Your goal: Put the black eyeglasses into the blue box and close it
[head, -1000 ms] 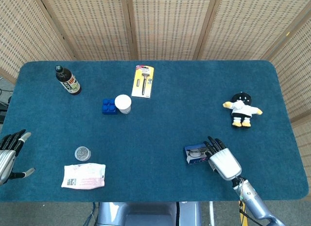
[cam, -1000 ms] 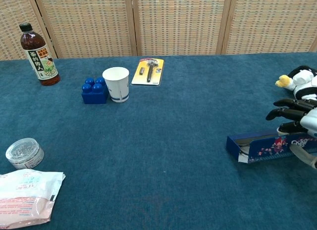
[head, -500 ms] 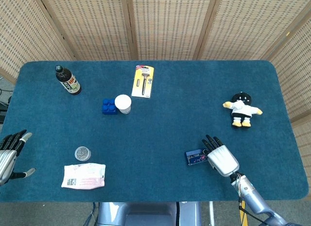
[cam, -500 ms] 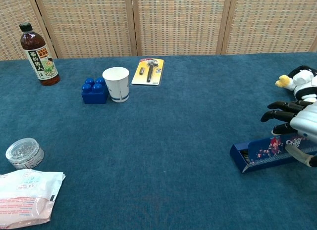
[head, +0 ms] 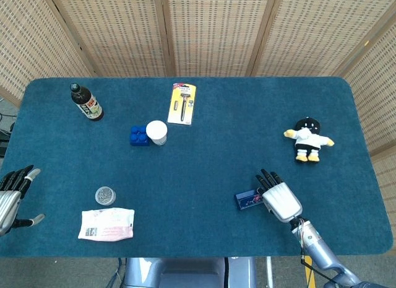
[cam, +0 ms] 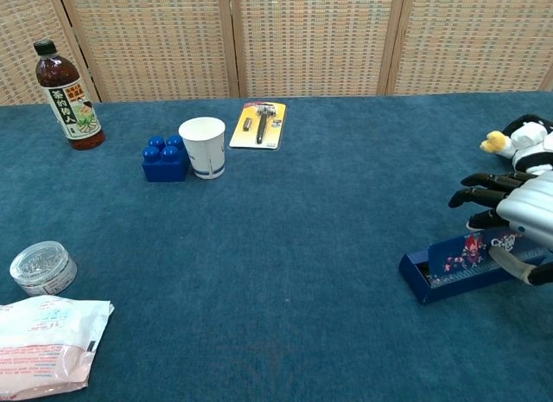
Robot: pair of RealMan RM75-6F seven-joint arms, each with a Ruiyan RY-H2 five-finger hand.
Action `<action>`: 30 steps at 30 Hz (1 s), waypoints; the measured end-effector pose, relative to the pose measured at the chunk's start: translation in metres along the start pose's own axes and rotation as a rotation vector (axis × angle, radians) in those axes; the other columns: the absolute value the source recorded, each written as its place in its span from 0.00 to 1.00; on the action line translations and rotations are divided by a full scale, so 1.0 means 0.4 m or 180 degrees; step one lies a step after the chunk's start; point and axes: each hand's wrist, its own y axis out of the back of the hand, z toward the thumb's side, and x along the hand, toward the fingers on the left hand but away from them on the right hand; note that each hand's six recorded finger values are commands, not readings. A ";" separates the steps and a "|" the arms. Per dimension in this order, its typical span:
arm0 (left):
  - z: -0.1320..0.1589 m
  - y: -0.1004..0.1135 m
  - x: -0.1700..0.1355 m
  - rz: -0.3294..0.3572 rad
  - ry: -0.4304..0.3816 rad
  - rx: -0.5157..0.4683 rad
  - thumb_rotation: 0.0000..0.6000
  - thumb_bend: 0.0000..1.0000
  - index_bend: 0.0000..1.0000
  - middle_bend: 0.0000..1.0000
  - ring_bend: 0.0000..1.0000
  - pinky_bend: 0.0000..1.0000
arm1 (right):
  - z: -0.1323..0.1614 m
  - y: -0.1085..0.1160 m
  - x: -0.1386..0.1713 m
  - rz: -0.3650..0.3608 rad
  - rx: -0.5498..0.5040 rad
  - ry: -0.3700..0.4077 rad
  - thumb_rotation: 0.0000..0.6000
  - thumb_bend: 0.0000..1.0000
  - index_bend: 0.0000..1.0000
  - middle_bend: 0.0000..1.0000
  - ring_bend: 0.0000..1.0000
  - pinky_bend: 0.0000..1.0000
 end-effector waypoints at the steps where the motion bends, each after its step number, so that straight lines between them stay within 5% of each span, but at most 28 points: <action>1: 0.000 0.000 0.000 -0.0001 -0.0001 0.0002 1.00 0.00 0.00 0.00 0.00 0.00 | -0.001 -0.001 -0.002 -0.0005 -0.0022 -0.0019 1.00 0.58 0.52 0.16 0.10 0.20; 9: 0.000 -0.001 0.000 -0.0005 0.0008 0.0009 1.00 0.00 0.00 0.00 0.00 0.00 | -0.001 0.000 -0.013 -0.0074 -0.0137 -0.0083 1.00 0.56 0.35 0.14 0.10 0.20; 25: -0.003 0.000 0.000 -0.0005 0.0009 -0.0003 1.00 0.00 0.00 0.00 0.00 0.00 | 0.013 0.017 -0.044 -0.0247 -0.0141 -0.0134 1.00 0.51 0.30 0.11 0.09 0.20; 28: -0.004 0.000 0.001 -0.0012 0.0011 -0.0002 1.00 0.00 0.00 0.00 0.00 0.00 | 0.010 0.041 -0.043 -0.0327 -0.0221 -0.0132 1.00 0.42 0.20 0.05 0.04 0.19; 30: -0.004 -0.001 0.002 -0.0016 0.0010 0.0000 1.00 0.00 0.00 0.00 0.00 0.00 | 0.009 0.055 -0.041 -0.0327 -0.0282 -0.0108 1.00 0.24 0.10 0.01 0.01 0.15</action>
